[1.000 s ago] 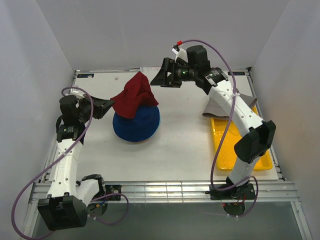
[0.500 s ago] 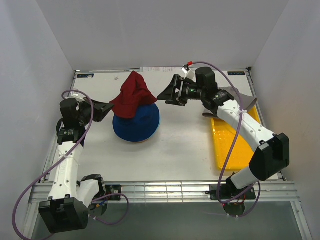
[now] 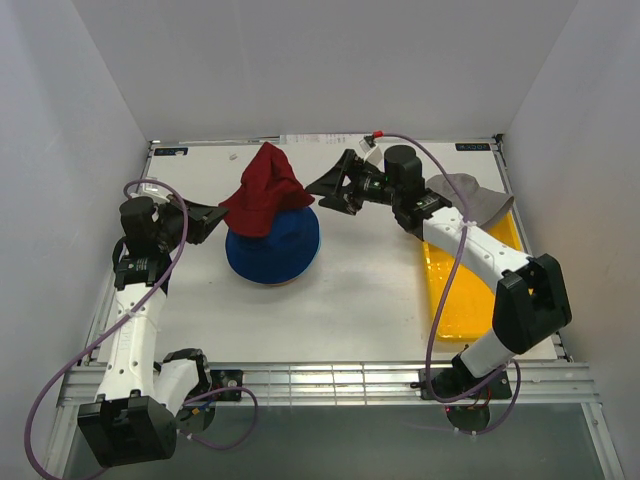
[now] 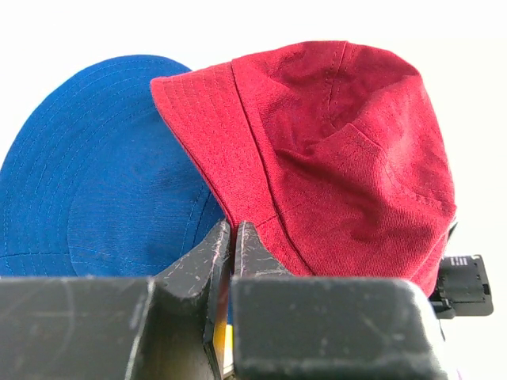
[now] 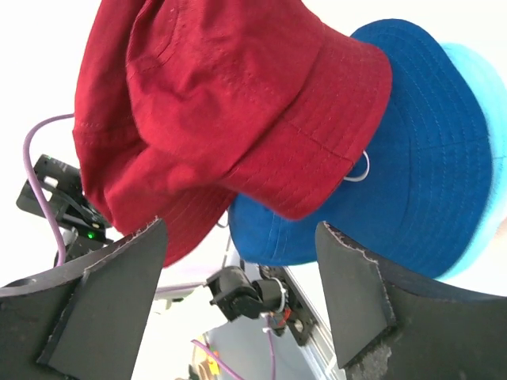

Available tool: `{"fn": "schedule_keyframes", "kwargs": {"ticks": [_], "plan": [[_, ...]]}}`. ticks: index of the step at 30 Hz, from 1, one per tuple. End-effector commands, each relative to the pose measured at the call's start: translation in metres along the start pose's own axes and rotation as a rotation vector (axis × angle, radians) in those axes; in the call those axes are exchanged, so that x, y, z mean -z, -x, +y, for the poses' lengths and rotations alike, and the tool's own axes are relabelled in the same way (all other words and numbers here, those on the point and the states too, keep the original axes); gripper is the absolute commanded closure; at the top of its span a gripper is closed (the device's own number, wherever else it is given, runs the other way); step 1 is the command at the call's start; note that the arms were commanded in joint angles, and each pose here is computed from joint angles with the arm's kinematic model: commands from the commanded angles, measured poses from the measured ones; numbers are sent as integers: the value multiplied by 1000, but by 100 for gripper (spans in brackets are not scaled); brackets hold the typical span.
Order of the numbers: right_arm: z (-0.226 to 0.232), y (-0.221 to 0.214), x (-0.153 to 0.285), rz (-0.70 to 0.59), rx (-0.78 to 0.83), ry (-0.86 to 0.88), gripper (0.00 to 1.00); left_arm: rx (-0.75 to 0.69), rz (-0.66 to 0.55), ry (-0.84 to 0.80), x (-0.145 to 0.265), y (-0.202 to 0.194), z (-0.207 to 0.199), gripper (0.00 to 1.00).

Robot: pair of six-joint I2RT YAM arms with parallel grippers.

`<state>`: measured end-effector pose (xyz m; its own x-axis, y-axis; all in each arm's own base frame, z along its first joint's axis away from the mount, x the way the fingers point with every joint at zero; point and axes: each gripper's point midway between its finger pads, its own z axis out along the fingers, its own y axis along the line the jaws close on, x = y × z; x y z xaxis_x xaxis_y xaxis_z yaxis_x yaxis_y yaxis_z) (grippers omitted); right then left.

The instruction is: Stack the hats

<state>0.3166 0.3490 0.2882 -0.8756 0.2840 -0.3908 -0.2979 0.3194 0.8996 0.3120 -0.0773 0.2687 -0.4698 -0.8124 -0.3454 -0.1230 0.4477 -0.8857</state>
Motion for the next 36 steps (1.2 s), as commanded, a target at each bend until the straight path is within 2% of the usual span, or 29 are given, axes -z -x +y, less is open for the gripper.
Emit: {"fn": "schedule_keyframes", "kwargs": {"ticks": [1, 10, 20, 29, 32, 36], "plan": [[15, 6, -9, -45, -14, 76, 18, -32, -4, -14, 6, 0, -3, 100], [14, 8, -11, -127, -97, 116, 14, -35, -1, -18, 6, 0, -4, 100], [13, 9, -13, -214, -186, 194, 16, -38, 3, -19, 6, -1, -5, 100], [21, 3, -23, -235, -237, 259, 24, -38, 7, -16, 7, -2, -4, 100], [21, 0, -27, -229, -250, 268, 28, -40, 8, -17, 7, -3, -4, 100], [21, 0, -27, -233, -259, 279, 40, -41, 8, -15, 7, -3, -3, 100]]}}
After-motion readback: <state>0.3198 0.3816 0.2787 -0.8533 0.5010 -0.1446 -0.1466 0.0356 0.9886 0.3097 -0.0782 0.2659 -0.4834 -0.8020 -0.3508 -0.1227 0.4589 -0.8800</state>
